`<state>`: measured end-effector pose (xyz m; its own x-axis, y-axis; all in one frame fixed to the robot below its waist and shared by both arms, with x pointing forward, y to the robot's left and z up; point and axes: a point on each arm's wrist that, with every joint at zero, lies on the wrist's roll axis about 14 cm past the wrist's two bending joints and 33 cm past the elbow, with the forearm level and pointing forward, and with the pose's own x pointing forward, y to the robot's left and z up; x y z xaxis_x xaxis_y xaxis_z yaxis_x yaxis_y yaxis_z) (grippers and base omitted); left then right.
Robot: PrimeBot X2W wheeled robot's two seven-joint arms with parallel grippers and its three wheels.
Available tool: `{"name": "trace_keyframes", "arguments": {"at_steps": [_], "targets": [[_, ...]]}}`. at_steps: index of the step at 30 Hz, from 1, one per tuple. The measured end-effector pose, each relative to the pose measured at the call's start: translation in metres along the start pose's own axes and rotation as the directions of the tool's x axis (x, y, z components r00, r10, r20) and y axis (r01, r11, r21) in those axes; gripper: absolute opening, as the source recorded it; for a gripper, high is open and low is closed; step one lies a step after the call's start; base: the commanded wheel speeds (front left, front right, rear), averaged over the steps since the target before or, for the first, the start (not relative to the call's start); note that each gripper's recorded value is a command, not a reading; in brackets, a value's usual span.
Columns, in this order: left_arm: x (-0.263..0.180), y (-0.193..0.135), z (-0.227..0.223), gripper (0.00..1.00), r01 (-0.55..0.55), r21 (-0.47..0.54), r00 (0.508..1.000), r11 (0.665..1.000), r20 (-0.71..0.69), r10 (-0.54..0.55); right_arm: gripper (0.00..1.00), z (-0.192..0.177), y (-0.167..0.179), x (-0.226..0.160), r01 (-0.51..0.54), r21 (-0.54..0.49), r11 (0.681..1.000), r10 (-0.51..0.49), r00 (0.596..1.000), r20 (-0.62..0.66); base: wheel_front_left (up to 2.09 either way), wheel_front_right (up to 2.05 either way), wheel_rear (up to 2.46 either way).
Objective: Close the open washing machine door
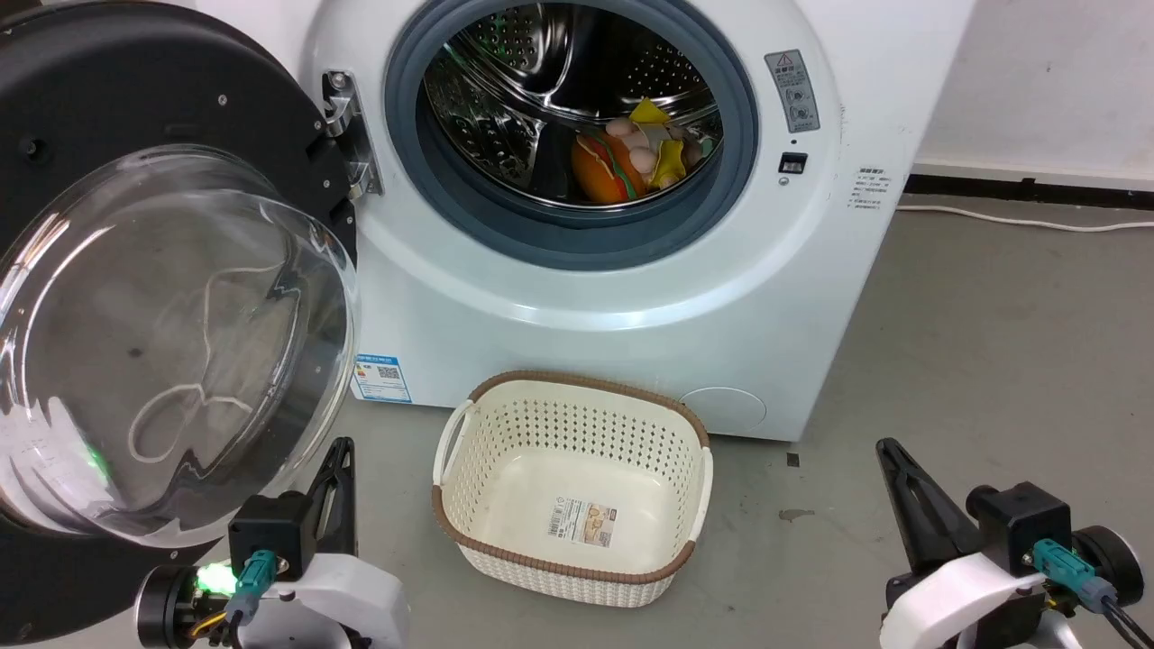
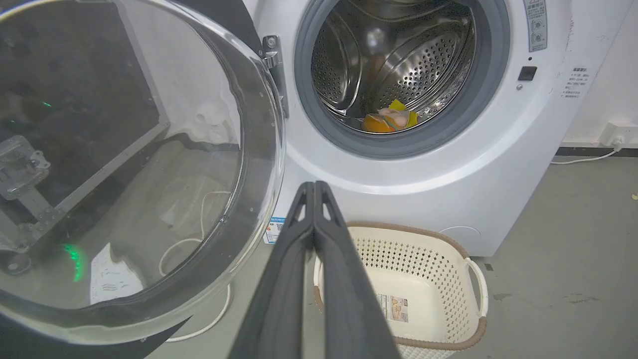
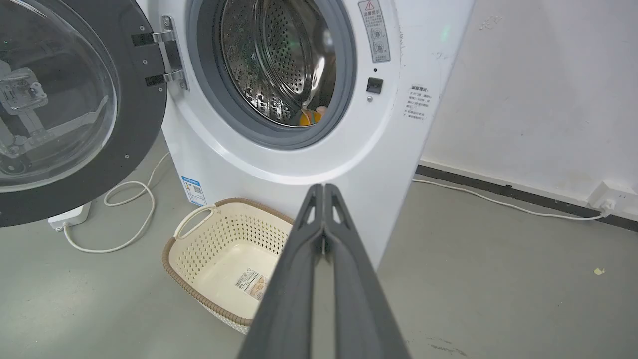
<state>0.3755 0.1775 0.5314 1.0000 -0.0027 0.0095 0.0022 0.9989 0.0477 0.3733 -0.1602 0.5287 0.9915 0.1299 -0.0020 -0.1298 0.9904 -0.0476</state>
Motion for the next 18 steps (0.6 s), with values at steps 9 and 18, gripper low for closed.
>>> {"name": "trace_keyframes", "arguments": {"at_steps": [9,18], "targets": [[0.0,-0.0001,0.0,0.0,0.0,0.0,1.0,1.0,0.0,0.0,0.0,0.0,0.0001,0.0,0.0,-0.001,1.0,0.0,1.0,0.0,0.0,0.0,0.0],[0.0001,-0.0005,-0.0002,1.0,0.002,0.0,1.0,1.0,0.0,-0.002,1.0,-0.0002,-0.0004,-0.0001,0.001,0.002,1.0,-0.001,1.0,0.0,0.0,0.0,0.0]]}}
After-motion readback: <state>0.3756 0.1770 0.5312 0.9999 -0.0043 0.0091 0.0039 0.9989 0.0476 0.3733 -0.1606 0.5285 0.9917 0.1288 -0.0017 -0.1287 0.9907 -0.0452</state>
